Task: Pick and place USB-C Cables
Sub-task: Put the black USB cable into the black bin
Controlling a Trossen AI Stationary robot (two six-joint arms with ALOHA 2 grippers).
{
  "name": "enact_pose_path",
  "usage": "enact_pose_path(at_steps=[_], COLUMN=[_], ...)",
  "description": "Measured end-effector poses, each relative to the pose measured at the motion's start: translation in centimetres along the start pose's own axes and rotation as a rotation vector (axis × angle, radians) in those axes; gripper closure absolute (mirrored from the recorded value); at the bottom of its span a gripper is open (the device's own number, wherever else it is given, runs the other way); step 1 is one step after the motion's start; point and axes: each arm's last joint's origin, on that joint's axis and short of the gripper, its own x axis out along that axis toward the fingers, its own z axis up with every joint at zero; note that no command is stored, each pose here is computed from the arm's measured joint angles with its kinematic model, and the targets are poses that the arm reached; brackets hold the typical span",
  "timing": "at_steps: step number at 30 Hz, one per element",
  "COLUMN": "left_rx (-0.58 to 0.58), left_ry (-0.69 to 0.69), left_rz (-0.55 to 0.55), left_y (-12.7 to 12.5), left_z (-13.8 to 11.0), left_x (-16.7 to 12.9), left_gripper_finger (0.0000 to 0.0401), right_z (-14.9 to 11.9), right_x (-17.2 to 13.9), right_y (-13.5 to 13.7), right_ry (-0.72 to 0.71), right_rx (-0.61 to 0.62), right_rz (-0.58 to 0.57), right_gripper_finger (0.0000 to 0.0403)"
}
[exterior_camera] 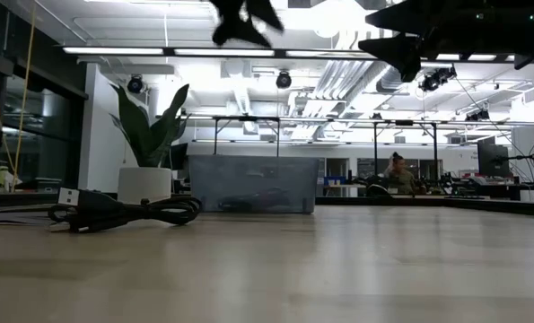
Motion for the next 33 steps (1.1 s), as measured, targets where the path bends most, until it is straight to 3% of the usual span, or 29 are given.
enact_pose_path(at_steps=[3,7,12,18,23,33], left_rx=[0.029,0.052,0.076,0.056,0.042,0.107], left_ry=[-0.102,-0.181,-0.289,-0.51,-0.601,-0.608], left_rz=[-0.045,-0.107,-0.219,-0.38,-0.47,-0.369], left_y=[-0.8,-1.7,-2.9,-3.5,-3.7,-3.9], left_z=[-0.1,-2.3,-7.5,-14.6,-18.6,-20.5], left_x=[-2.4,-4.5,-5.5,-5.9,-6.0,-6.1], left_gripper_finger=[0.0187,0.0187,0.0188,0.0188,0.0188,0.0188], right_z=[0.0,0.0,0.0,0.0,0.0,0.0], right_x=[0.0,0.0,0.0,0.0,0.0,0.0], right_y=[0.0,0.0,0.0,0.0,0.0,0.0], right_ry=[0.001,0.005,0.004,0.004,0.005,0.004], right_rx=[0.013,0.015,0.017,0.016,0.015,0.015], right_rz=[0.0,-0.001,-0.001,-0.001,-0.001,-0.001], right_gripper_finger=[0.0164,0.0164,0.0164,0.0164,0.0164,0.0164])
